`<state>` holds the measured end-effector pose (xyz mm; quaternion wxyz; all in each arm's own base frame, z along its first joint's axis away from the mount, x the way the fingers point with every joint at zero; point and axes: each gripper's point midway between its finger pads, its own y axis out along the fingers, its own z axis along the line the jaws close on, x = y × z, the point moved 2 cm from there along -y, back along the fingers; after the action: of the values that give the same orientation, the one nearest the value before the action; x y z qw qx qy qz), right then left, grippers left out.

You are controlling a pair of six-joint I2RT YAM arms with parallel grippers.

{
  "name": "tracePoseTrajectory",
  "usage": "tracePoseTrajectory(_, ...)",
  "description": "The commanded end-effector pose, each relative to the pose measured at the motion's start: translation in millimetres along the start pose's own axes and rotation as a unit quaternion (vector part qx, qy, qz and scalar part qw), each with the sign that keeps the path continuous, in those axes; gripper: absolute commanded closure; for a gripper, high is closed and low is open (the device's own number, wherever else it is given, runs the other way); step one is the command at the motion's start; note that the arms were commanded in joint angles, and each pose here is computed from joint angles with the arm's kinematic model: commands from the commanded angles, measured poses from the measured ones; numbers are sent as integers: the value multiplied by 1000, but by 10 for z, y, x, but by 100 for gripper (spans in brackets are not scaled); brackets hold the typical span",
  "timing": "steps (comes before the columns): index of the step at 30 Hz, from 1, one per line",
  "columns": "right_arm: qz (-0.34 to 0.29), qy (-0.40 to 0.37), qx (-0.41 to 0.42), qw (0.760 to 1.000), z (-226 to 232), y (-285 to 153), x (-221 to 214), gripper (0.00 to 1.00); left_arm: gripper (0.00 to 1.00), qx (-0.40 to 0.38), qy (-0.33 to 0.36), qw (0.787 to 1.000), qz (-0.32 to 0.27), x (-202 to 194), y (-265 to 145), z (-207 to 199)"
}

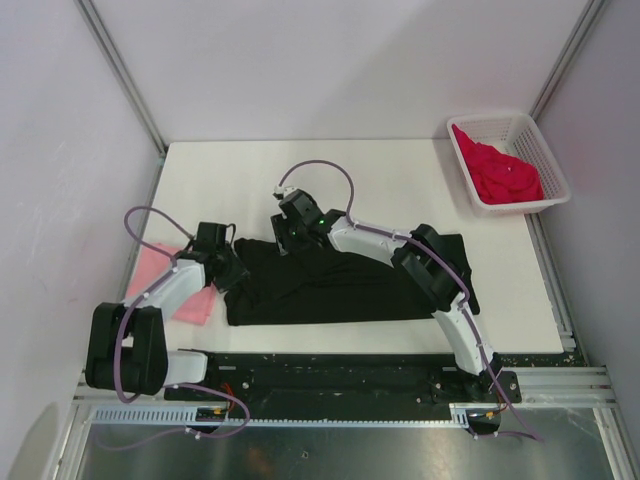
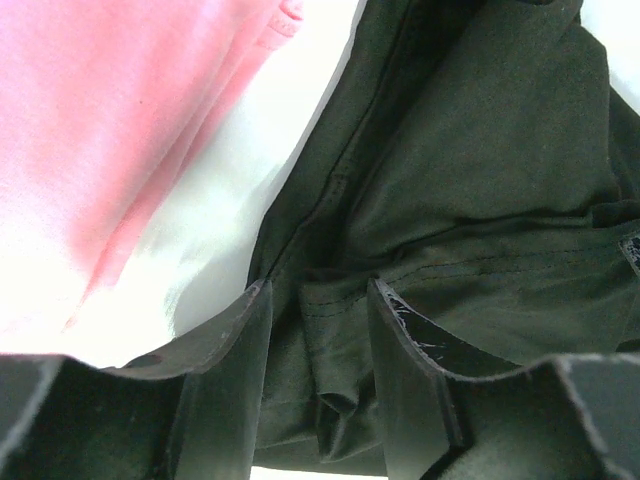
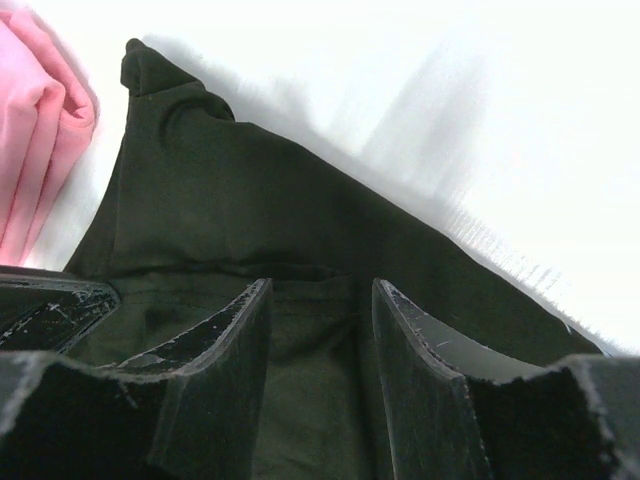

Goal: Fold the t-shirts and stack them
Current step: Fold the other side of the tshirt into a rectangle

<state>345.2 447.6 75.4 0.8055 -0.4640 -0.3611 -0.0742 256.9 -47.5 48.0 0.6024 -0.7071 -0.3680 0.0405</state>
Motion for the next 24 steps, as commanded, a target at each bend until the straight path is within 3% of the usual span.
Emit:
tracePoseTrajectory(1,-4,2,32,999,112,4,94,51,52,-14,-12,999,-26,192,-17,-124)
tracePoseTrajectory(6,5,14,39,999,96,47,65,52,57,-19,-15,999,-24,183,-2,-142)
tracePoseTrajectory(11,5,21,43,999,82,38,82,55,78,-36,-18,999,-32,203,-78,-186)
tracePoseTrajectory(15,-2,25,44,999,90,-5,135,62,89,-55,-15,998,-41,224,-167,-231)
tracePoseTrajectory(24,-23,33,47,998,113,-204,264,74,99,-97,-5,994,-47,171,-331,-291)
